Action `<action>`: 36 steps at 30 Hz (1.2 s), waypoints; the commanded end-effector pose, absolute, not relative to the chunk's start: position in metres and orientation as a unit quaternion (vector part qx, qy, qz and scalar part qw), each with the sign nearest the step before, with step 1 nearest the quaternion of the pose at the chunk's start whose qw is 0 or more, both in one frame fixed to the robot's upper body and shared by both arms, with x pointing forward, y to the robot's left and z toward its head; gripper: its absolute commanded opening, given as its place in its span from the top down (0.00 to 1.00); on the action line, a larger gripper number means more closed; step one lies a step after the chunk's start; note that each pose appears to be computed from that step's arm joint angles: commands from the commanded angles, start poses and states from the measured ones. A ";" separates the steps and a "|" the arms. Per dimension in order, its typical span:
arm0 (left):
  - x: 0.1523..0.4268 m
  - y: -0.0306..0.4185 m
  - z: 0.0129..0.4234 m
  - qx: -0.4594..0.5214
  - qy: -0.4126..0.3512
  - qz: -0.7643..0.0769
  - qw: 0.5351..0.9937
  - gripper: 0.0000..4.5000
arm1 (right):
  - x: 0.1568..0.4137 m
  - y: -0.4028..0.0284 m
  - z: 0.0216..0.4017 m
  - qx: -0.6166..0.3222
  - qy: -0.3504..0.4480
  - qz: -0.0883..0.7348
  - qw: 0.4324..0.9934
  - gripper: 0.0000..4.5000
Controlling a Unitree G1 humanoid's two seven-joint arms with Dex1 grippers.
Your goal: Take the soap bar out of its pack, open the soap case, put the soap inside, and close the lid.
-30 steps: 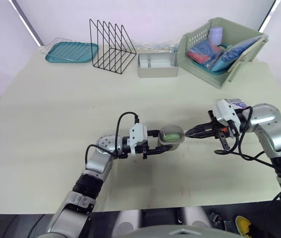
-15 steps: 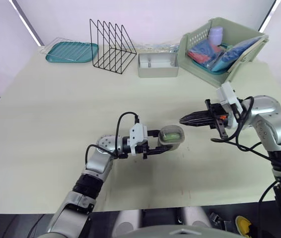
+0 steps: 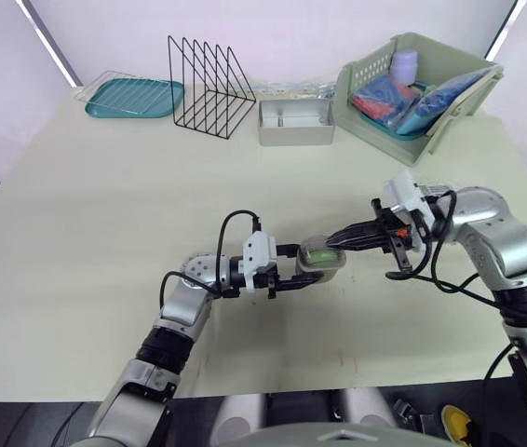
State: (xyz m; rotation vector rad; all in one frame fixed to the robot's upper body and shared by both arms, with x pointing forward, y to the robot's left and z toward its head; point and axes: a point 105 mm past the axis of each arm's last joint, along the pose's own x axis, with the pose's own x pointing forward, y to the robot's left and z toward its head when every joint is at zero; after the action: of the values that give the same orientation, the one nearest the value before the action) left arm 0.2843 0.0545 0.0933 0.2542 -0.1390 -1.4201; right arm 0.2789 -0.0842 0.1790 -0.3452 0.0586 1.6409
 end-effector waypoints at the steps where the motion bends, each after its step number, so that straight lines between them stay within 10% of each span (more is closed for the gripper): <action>1: 0.283 0.055 0.095 0.127 -0.068 -0.645 0.750 0.58 | 0.279 -0.084 0.179 -0.171 0.023 0.726 0.665 0.99; 23: 0.284 0.056 0.096 0.128 -0.069 -0.644 0.751 0.58 | 0.284 -0.087 0.138 -0.208 0.110 0.709 0.665 0.99; 36: 0.285 0.058 0.097 0.130 -0.069 -0.639 0.754 0.58 | 0.297 -0.087 0.178 -0.151 0.018 0.682 0.716 0.99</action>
State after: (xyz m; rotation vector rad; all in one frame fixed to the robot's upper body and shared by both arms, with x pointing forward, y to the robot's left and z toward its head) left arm 0.2858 0.0568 0.0908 0.2541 -0.1235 -1.3949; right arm 0.2865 -0.0787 0.1730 -0.3532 0.0416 1.5993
